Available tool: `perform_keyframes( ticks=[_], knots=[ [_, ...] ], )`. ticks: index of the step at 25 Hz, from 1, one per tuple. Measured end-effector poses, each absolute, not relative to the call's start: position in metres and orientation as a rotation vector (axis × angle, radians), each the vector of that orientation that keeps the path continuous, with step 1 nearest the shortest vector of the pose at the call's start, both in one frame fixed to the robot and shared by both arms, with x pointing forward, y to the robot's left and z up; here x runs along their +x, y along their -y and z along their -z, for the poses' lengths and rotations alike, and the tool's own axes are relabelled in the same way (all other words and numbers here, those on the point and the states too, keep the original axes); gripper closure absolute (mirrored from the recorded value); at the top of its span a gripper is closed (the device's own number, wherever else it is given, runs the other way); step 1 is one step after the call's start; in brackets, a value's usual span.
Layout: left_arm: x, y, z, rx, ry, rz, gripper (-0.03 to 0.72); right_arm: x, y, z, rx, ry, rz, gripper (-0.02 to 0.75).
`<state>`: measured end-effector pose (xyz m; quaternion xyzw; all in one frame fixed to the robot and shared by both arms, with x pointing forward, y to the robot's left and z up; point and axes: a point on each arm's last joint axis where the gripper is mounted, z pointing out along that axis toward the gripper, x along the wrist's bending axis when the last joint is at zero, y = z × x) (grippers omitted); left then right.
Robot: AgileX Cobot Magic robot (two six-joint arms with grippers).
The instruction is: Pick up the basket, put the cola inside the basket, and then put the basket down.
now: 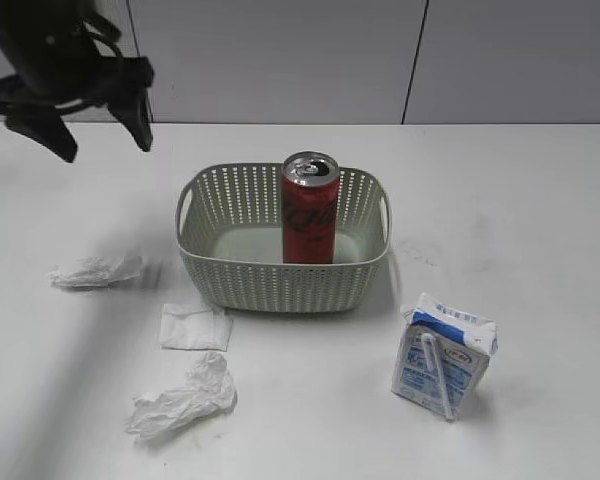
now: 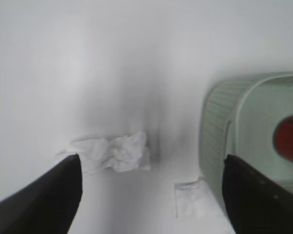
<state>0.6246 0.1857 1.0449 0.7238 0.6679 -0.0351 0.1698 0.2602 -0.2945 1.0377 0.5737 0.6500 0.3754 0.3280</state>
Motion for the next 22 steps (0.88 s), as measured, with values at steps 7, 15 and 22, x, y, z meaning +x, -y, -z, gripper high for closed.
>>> perform_keyframes(
  ticks=[7, 15, 22],
  knots=[
    [0.611, -0.247, -1.081, 2.027, -1.927, -0.046, -0.003, 0.260, 0.295, -1.038, 1.502, -1.702, -0.983, 0.147],
    [0.555, -0.265, -1.095, 2.090, -1.932, -0.134, 0.029, 0.260, 0.295, -1.038, 1.502, -1.702, -0.983, 0.147],
    [0.480, -0.272, -1.067, 2.140, -1.965, -0.086, 0.060, 0.260, 0.295, -1.038, 1.501, -1.701, -0.983, 0.147]
  ],
)
